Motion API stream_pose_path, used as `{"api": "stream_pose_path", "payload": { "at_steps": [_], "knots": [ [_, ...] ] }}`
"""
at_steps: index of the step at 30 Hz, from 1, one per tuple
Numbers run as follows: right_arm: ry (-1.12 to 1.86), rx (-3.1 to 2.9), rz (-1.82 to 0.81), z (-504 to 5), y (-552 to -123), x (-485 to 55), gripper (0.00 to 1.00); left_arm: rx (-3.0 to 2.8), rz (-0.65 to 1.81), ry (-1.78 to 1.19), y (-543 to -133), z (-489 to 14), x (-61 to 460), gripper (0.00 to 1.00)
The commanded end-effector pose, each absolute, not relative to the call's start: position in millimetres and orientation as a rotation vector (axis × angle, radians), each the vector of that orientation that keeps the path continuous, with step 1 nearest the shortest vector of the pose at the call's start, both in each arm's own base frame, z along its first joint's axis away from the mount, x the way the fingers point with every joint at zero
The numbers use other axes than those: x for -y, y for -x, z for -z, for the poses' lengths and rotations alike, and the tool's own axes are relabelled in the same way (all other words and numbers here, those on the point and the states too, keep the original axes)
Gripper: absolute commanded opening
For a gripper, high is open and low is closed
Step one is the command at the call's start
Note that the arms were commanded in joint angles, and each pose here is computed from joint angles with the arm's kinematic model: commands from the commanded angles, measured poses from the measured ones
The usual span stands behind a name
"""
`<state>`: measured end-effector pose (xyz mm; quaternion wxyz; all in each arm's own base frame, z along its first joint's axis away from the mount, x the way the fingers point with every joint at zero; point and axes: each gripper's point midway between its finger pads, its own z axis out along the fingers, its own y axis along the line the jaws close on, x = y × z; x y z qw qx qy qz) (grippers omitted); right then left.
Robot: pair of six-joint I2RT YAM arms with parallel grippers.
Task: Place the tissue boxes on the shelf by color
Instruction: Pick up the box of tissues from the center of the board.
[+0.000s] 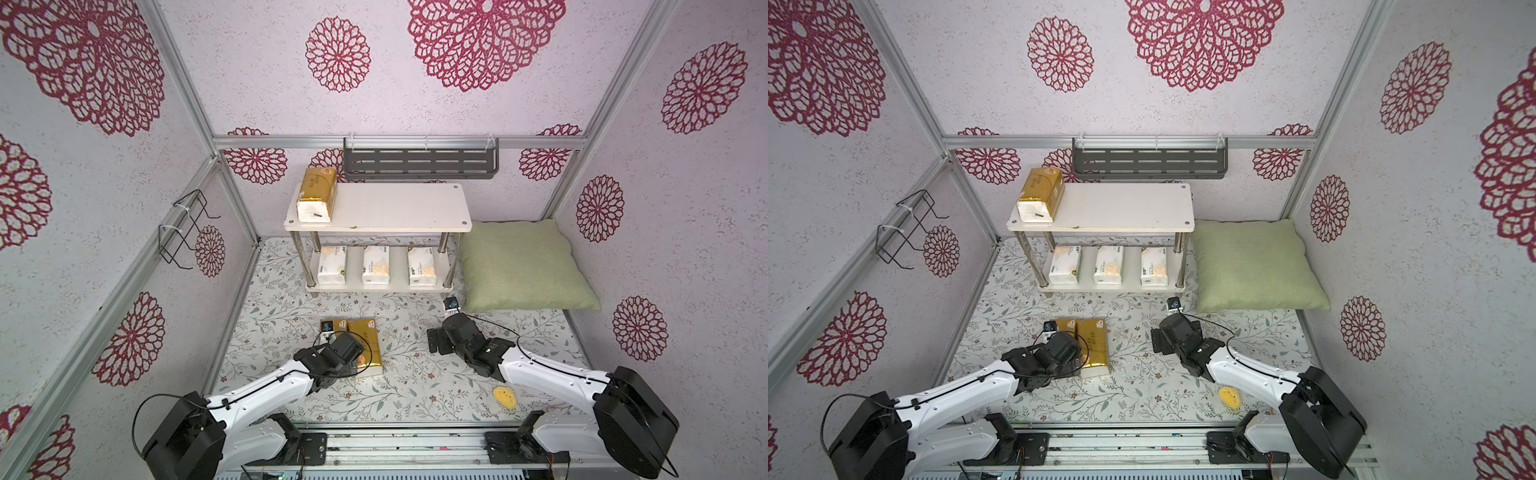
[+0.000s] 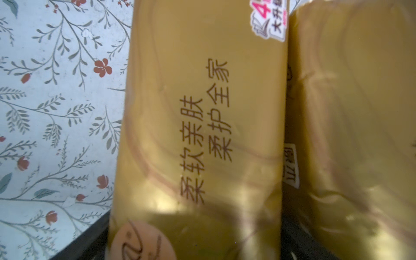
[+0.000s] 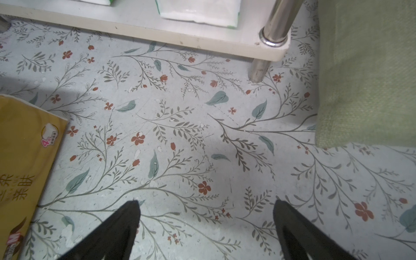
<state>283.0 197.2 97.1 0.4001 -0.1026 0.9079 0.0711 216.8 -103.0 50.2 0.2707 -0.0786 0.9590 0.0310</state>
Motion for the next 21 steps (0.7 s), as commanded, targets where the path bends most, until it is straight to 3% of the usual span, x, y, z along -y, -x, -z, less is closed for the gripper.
{"api": "stream_pose_path", "payload": {
  "at_steps": [1, 21],
  "knots": [
    [0.233, -2.283, -0.183, -103, -283, -196, 0.99, -2.53, -0.074, 0.288, -219, -48, 103, 0.97],
    [0.237, -2.289, -0.179, -100, -282, -196, 0.99, -2.444, -0.005, 0.27, -219, -38, 109, 0.97]
  ]
}}
